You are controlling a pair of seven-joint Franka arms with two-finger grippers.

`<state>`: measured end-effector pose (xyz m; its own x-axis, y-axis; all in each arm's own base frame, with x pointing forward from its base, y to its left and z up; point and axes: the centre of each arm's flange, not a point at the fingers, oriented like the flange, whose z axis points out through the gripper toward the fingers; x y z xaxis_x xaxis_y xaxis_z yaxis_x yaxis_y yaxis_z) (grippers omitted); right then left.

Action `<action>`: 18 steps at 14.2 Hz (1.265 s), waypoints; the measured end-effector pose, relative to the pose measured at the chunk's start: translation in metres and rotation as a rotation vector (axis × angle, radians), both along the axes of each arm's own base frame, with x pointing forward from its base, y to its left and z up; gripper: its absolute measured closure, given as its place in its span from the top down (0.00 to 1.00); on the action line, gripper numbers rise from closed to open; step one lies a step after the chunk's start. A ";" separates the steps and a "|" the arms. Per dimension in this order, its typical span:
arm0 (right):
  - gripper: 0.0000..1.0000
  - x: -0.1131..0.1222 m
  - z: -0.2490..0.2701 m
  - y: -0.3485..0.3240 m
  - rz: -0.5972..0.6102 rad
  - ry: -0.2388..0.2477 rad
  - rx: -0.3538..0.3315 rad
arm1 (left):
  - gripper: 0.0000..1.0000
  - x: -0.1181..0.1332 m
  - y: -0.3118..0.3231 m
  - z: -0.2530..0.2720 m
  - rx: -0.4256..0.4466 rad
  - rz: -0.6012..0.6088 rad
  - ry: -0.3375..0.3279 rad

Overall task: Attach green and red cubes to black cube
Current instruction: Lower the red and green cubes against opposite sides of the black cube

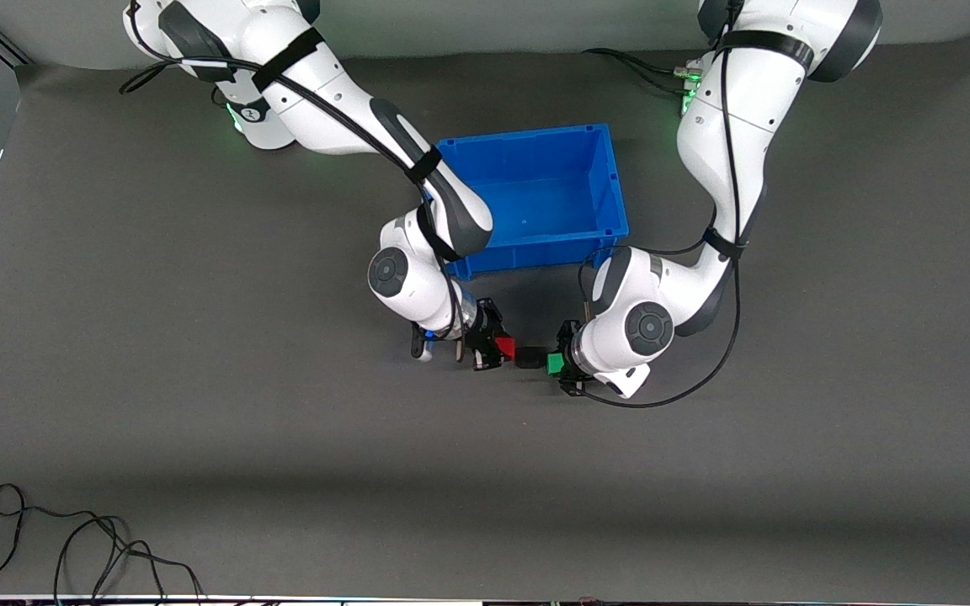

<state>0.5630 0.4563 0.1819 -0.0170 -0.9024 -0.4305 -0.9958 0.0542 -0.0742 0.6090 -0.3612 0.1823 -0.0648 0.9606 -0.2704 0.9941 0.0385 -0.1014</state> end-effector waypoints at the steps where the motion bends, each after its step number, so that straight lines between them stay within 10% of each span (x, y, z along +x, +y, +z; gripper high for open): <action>1: 0.39 0.001 -0.001 0.001 0.000 -0.001 0.001 | 0.40 -0.001 -0.002 0.000 0.000 -0.003 0.000; 18: 0.39 0.011 -0.011 0.009 0.002 -0.016 0.008 | 0.40 -0.008 -0.011 -0.004 0.004 -0.004 0.009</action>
<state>0.5738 0.4657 0.1708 -0.0081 -0.8988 -0.4382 -0.9946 0.0527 -0.0896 0.6013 -0.3723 0.1786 -0.0636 0.9619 -0.2660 0.9933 0.0352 -0.1102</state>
